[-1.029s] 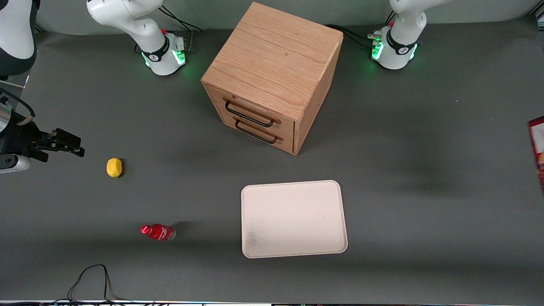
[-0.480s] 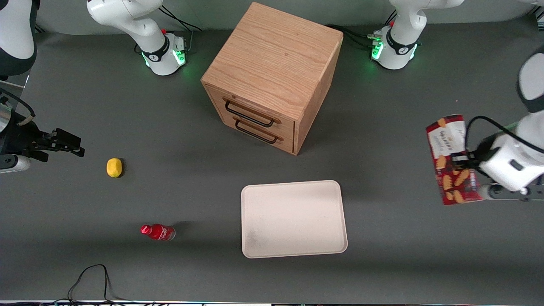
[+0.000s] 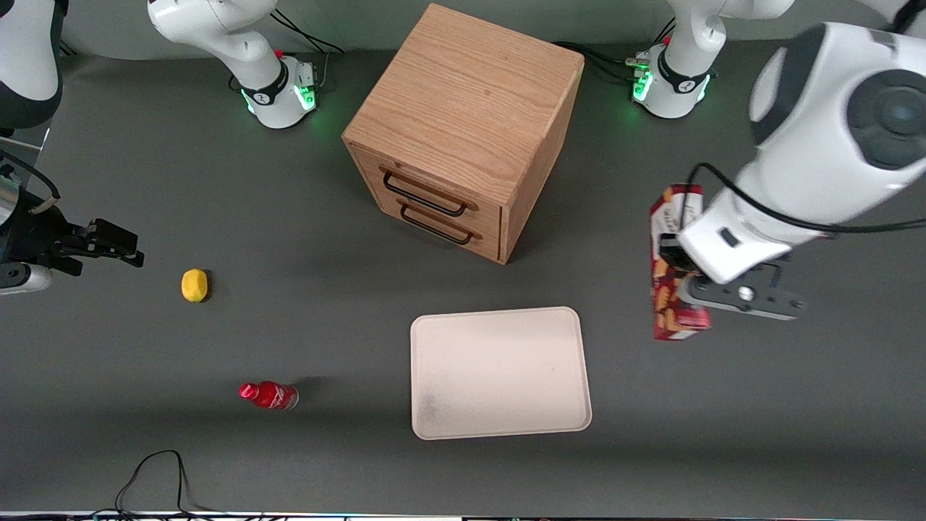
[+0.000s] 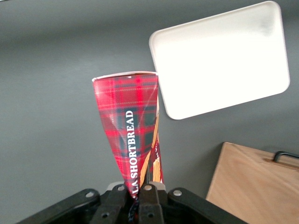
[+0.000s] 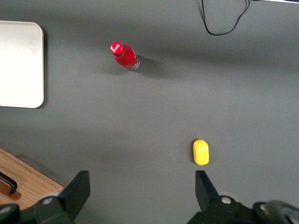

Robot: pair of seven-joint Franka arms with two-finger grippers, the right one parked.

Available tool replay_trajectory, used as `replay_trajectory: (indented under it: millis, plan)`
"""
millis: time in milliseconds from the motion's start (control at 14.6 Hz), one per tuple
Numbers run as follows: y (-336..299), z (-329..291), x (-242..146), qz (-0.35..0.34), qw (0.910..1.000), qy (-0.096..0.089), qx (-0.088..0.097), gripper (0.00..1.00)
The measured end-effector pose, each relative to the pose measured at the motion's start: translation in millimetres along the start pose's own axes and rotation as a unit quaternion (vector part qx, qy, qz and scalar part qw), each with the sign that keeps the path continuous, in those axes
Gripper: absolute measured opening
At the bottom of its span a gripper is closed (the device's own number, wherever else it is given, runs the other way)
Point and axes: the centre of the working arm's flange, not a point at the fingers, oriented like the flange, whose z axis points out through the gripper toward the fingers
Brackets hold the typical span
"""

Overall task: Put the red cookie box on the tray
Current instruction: 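Lift the box upright and carry it toward the white tray, then lower the box onto the tray's rim edge, laying it flat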

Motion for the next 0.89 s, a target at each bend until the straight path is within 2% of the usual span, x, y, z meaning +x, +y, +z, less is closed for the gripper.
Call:
replay_trajectory:
  millis: [206,480,686,891]
  plan:
    - [37,2,-2,-0.019,0.9998,0.010,-0.003,0.04]
    - [44,26,18,-0.049,0.9985,0.024,-0.008,0.04]
    - [44,70,42,-0.057,0.9979,0.028,-0.008,0.04]
    - [40,131,66,-0.066,0.9976,0.023,-0.007,0.04]
